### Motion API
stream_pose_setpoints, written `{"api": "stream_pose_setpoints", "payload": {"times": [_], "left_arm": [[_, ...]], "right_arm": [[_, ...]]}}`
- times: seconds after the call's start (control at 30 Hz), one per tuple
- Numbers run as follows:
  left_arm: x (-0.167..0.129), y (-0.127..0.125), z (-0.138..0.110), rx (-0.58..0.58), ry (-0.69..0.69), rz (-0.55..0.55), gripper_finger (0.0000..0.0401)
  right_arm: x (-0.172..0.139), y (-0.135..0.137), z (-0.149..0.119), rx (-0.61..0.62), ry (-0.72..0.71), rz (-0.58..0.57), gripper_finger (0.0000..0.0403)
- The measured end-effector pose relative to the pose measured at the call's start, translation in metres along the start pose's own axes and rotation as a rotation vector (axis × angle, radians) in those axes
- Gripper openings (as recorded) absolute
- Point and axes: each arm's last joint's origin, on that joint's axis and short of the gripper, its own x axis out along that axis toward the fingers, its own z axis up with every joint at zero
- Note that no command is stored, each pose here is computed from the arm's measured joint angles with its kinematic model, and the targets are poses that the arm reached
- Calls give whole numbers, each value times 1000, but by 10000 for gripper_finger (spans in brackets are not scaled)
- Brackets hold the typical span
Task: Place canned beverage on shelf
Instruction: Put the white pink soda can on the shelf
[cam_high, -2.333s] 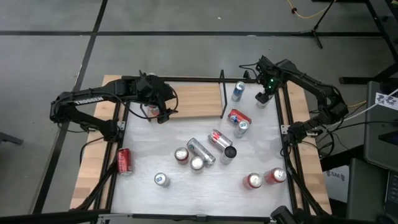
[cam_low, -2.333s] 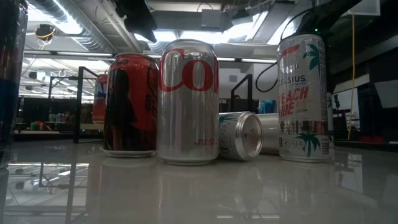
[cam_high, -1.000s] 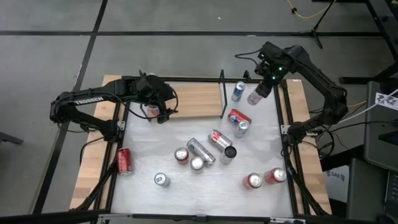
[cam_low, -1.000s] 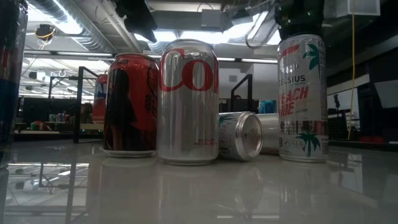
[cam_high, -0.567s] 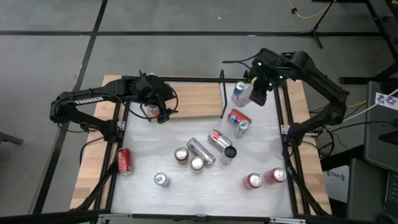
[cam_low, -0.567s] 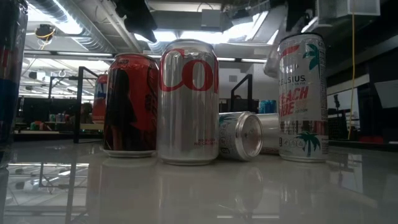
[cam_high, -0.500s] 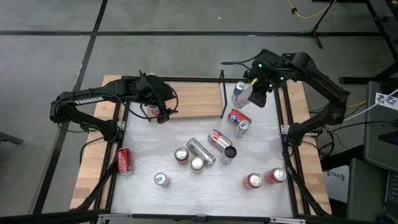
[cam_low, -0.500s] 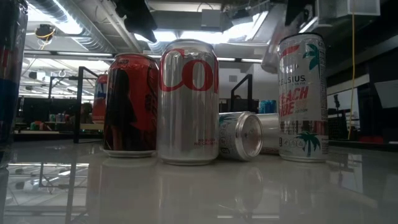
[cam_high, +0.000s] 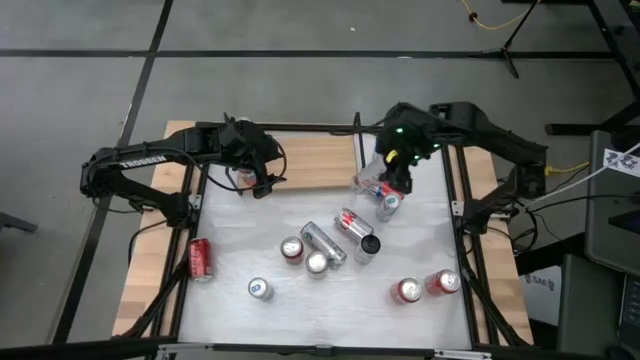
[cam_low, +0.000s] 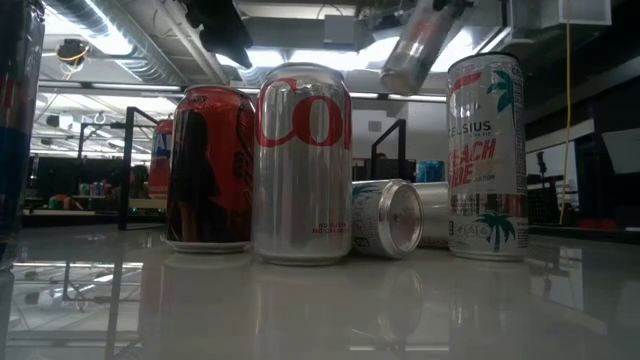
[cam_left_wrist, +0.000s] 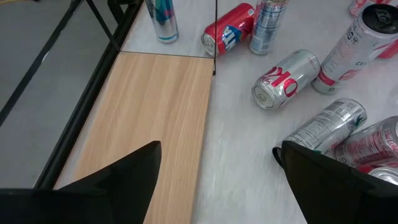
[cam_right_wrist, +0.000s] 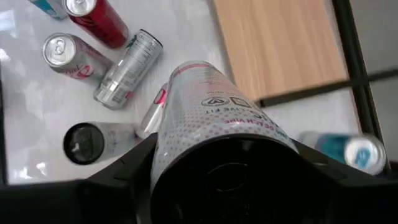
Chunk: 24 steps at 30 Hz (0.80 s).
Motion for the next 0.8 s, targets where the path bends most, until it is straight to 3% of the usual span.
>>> {"api": "stream_pose_setpoints", "payload": {"times": [0.2, 0.5, 0.8], "left_arm": [[0, 0, 0, 0, 0, 0, 322], [0, 0, 0, 0, 0, 0, 322], [0, 0, 0, 0, 0, 0, 322]], "right_arm": [[28, -5, 19, -103, 19, -2, 250], [38, -15, 65, -282, -22, -78, 250], [76, -67, 78, -249, 101, -118, 250]]}}
